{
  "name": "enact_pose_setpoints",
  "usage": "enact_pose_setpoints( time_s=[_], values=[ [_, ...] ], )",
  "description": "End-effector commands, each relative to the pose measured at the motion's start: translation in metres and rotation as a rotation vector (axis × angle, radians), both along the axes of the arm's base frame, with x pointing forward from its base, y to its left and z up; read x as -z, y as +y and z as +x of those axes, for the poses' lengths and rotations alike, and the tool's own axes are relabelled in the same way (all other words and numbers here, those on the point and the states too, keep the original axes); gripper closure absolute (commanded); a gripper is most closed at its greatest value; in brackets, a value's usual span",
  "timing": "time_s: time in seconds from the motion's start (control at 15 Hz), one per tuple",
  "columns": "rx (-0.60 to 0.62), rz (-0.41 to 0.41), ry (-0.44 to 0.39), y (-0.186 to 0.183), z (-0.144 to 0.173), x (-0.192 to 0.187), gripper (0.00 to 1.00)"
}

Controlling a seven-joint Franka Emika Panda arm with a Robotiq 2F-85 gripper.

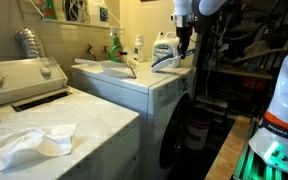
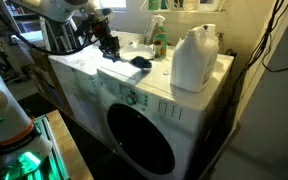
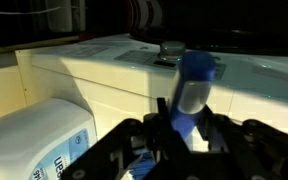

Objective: Slide the blue and white brush a little backwards, pick up the blue and white brush and place it standing the right way up on the washing machine

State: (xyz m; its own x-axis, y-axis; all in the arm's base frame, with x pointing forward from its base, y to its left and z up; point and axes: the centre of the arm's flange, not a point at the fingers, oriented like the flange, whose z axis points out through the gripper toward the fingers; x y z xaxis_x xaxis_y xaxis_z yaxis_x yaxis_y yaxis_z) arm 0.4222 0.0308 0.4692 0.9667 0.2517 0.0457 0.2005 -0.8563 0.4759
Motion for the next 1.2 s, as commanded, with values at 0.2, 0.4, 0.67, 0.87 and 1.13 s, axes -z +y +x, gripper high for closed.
enact_pose_setpoints(
  time_s=[0.2, 0.4, 0.67, 0.87, 1.13],
  values=[
    [-0.119, 0.221, -0.052, -0.047, -0.016, 0.007, 0.92],
    [-0.149, 0.344, -0.099, -0.064, -0.018, 0.015, 0.92],
    [-0.162, 0.514, -0.164, -0.078, -0.024, 0.022, 0.92],
    [-0.153, 0.643, -0.183, -0.086, -0.028, 0.023, 0.92],
    [-0.153, 0.835, -0.217, -0.098, -0.033, 0.029, 0.92]
  ],
)
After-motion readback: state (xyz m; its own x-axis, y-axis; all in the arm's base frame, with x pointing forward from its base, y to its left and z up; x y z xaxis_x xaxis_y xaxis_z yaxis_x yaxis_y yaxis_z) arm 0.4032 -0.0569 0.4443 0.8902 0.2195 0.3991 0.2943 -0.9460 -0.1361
